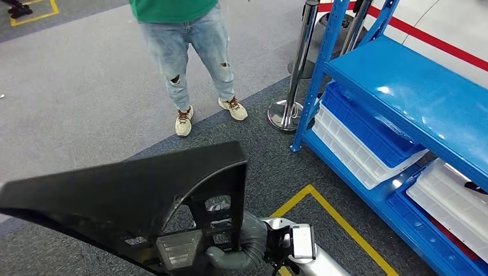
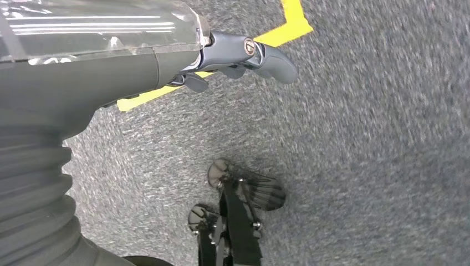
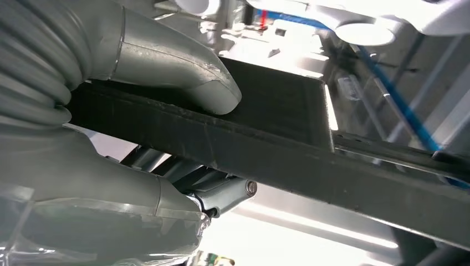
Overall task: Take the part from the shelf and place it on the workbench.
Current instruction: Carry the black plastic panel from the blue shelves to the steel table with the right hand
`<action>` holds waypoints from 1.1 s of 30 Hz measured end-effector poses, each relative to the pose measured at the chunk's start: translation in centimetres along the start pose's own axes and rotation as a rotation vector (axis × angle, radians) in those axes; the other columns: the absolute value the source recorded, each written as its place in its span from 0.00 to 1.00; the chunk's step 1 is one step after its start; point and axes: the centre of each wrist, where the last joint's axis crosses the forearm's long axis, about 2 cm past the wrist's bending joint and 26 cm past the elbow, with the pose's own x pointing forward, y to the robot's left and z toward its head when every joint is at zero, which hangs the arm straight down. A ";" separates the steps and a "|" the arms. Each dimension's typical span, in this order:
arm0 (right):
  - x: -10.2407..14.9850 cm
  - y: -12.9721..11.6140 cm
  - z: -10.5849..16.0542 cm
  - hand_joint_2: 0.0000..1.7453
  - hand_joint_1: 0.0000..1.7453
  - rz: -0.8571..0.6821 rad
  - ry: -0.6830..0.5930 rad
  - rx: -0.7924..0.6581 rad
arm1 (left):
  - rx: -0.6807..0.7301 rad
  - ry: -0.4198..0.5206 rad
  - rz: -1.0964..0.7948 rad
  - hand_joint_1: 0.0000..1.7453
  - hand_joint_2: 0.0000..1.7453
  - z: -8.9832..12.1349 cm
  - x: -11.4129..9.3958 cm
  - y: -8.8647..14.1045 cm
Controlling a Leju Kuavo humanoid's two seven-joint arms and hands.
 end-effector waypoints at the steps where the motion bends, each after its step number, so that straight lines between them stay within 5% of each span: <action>1: 0.0 0.0 0.0 1.00 1.00 0.001 0.001 -0.003 | -0.004 -0.001 -0.001 0.00 1.00 -0.1 0.1 0.0; 15: 0.0 -0.2 -0.7 1.00 1.00 0.008 0.046 -0.010 | -0.024 0.034 -0.012 0.00 1.00 0.0 0.2 -0.7; 33: -0.6 0.9 1.5 1.00 1.00 -0.013 0.076 -0.009 | -0.056 0.050 -0.041 0.00 1.00 0.4 -0.5 -1.9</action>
